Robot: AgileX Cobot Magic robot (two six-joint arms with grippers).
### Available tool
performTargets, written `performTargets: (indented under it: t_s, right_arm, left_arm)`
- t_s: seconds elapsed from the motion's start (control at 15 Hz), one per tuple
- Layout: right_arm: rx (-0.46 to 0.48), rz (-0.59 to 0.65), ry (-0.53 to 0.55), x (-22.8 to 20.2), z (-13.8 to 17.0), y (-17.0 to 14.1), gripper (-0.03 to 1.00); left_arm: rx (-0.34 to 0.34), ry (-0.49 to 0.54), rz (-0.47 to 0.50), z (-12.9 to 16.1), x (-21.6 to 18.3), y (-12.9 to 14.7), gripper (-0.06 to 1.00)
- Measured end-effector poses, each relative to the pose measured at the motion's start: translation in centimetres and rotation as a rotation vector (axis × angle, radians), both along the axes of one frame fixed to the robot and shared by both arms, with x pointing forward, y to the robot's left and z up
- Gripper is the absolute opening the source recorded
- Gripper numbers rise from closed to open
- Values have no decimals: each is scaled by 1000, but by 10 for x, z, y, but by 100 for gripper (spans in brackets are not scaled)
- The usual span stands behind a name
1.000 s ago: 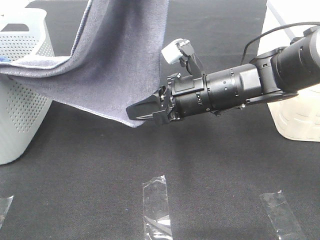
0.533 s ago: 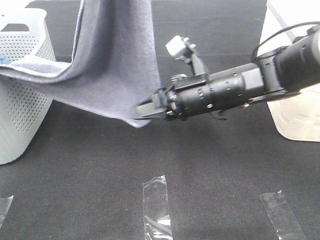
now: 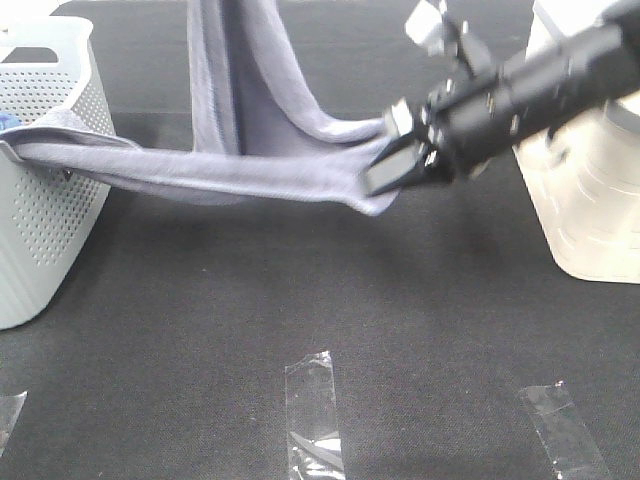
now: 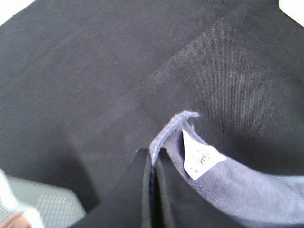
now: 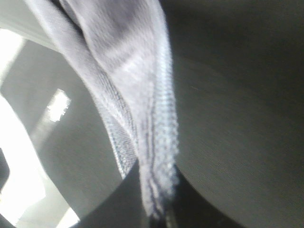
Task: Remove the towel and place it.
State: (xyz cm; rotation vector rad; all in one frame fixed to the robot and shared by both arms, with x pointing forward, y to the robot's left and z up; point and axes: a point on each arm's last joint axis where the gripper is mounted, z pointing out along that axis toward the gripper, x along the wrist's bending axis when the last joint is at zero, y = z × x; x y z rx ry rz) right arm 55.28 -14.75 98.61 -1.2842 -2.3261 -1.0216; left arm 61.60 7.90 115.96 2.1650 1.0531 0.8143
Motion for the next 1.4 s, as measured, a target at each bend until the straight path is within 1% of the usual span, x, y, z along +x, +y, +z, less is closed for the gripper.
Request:
performTargets:
  t_s: [0.07, 0.13, 0.2, 0.27, 0.4, 0.47, 0.6, 0.73, 0.8, 0.87, 1.0, 1.07, 1.2, 1.27, 1.4]
  right_arm:
    - [-87, -9, 23, 7, 12, -4, 0]
    - [-171, -18, 20, 15, 28, -7, 0]
    - [-254, -42, 8, 23, 45, -12, 0]
    - [-369, -98, -34, 33, 73, -21, 0]
    - [-451, -168, -127, 44, 117, -29, 0]
    - [-475, -194, -169, 46, 136, -32, 0]
    - [-493, -235, -274, 47, 176, -37, 0]
    - [-481, -287, -392, 45, 213, -41, 0]
    - [-469, -307, -446, 43, 229, -43, 0]
    - [-465, -327, -496, 41, 243, -45, 0]
    - [-460, -370, -596, 35, 270, -50, 0]
    - [-450, -391, -645, 32, 281, -52, 0]
    - [-412, -417, -721, 30, 295, -52, 0]
    - [-397, -428, -751, 31, 299, -52, 0]
    - [-393, -430, -758, 31, 299, -52, 0]
  left_arm:
    - [-17, -24, -9, -7, 8, -5, 0]
    - [-36, -52, -18, -13, 15, -9, 0]
    - [-62, -92, -33, -16, 22, -14, 0]
    - [-108, -153, -45, -15, 28, -17, 0]
    - [-182, -263, -67, -1, 31, -19, 0]
    - [-219, -325, -81, 10, 29, -19, 0]
    - [-255, -450, -106, 40, 19, -13, 0]
    - [-261, -557, -112, 77, 0, 0, 0]
    - [-252, -614, -112, 96, -10, 7, 0]
    - [-230, -679, -110, 115, -20, 15, 0]
    - [-171, -786, -79, 144, -35, 37, 0]
    - [-144, -804, -50, 151, -37, 49, 0]
    - [-118, -800, 14, 155, -33, 71, 0]
    - [-129, -783, 35, 152, -28, 77, 0]
    - [-184, -709, 57, 140, -17, 79, 0]
